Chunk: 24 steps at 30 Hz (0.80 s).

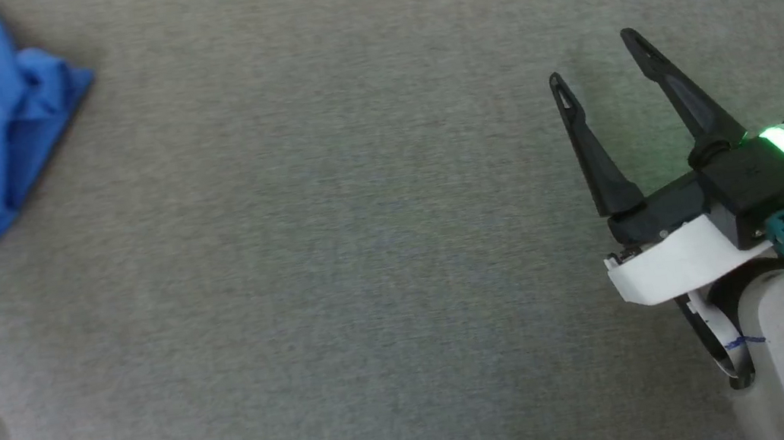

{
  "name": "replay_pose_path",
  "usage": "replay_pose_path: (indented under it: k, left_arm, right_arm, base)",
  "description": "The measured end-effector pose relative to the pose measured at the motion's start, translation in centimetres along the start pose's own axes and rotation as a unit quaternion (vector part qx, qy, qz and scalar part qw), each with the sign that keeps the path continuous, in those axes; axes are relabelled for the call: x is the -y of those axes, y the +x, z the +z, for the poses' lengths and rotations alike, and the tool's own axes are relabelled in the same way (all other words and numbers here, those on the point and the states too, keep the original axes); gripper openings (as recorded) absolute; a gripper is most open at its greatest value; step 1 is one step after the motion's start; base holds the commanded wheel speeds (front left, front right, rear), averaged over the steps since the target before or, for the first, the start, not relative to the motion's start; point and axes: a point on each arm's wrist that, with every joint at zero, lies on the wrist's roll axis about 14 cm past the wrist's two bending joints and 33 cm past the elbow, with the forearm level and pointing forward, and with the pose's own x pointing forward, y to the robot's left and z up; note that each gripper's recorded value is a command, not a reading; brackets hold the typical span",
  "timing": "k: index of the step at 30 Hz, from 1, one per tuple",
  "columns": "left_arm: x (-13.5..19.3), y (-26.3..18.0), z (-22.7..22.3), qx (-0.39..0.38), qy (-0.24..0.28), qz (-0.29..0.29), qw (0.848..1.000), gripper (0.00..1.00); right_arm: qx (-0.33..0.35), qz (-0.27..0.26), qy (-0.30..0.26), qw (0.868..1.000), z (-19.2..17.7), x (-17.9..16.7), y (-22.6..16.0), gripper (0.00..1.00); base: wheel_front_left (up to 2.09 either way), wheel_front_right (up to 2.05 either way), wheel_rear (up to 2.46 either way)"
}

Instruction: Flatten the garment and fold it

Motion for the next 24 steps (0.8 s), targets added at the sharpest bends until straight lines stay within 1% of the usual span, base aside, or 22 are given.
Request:
replay_pose_path:
  k: [1,2,3,4,5,10,13,16,19,22,24]
  left_arm:
    - [0.1,0.3,-0.1,-0.012,-0.002,-0.002,1.000,0.83]
    - [0.2,0.5,-0.1,-0.019,-0.005,-0.004,1.000,0.46]
    - [0.2,0.7,0.0,-0.022,-0.006,-0.005,1.000,0.23]
    - [0.3,0.8,0.0,-0.023,-0.005,-0.006,1.000,0.02]
    - [0.5,0.9,0.0,-0.024,-0.007,-0.010,1.000,0.00]
    - [0.5,0.3,0.6,-0.007,0.001,-0.010,1.000,0.00]
    - [0.2,-0.6,0.9,0.018,0.008,-0.005,1.000,0.00]
    - [-0.6,-1.8,1.9,0.065,0.036,0.010,0.997,0.00]
    - [-1.3,-4.3,5.2,0.152,0.071,0.026,0.986,0.00]
    - [-1.7,-7.3,8.3,0.235,0.104,0.038,0.966,0.00]
    - [-1.4,-9.5,10.2,0.285,0.121,0.037,0.950,0.00]
  right_arm:
    - [-0.004,-0.003,0.000,1.000,-0.3,0.2,-0.1,1.00]
    - [-0.008,-0.006,0.000,1.000,-0.6,0.4,-0.2,1.00]
    - [-0.012,-0.008,0.000,1.000,-0.8,0.5,-0.3,1.00]
    - [-0.014,-0.009,0.000,1.000,-1.0,0.6,-0.4,1.00]
    - [-0.015,-0.011,0.000,1.000,-1.1,0.7,-0.4,1.00]
    - [-0.007,-0.010,0.002,1.000,-0.4,0.5,-0.6,1.00]
    - [0.000,-0.011,0.002,1.000,0.4,0.4,-0.9,1.00]
    - [0.009,-0.012,0.002,1.000,1.4,0.3,-1.3,1.00]
    - [0.018,-0.014,0.001,1.000,2.4,0.1,-2.0,1.00]
    - [0.023,-0.019,0.000,1.000,3.2,0.1,-3.0,1.00]
    - [0.027,-0.023,-0.003,0.999,3.9,0.0,-3.8,1.00]
  base:
    - [0.00,0.00,0.00]
    - [0.00,0.00,0.00]
    - [0.00,0.00,0.00]
    - [0.00,0.00,0.00]
    - [0.00,0.00,0.00]
    - [0.00,0.00,0.00]
    - [0.00,0.00,0.00]
    - [0.00,0.00,0.00]
    - [0.00,0.00,0.00]
    - [0.00,0.00,0.00]
    - [0.00,0.00,0.00]
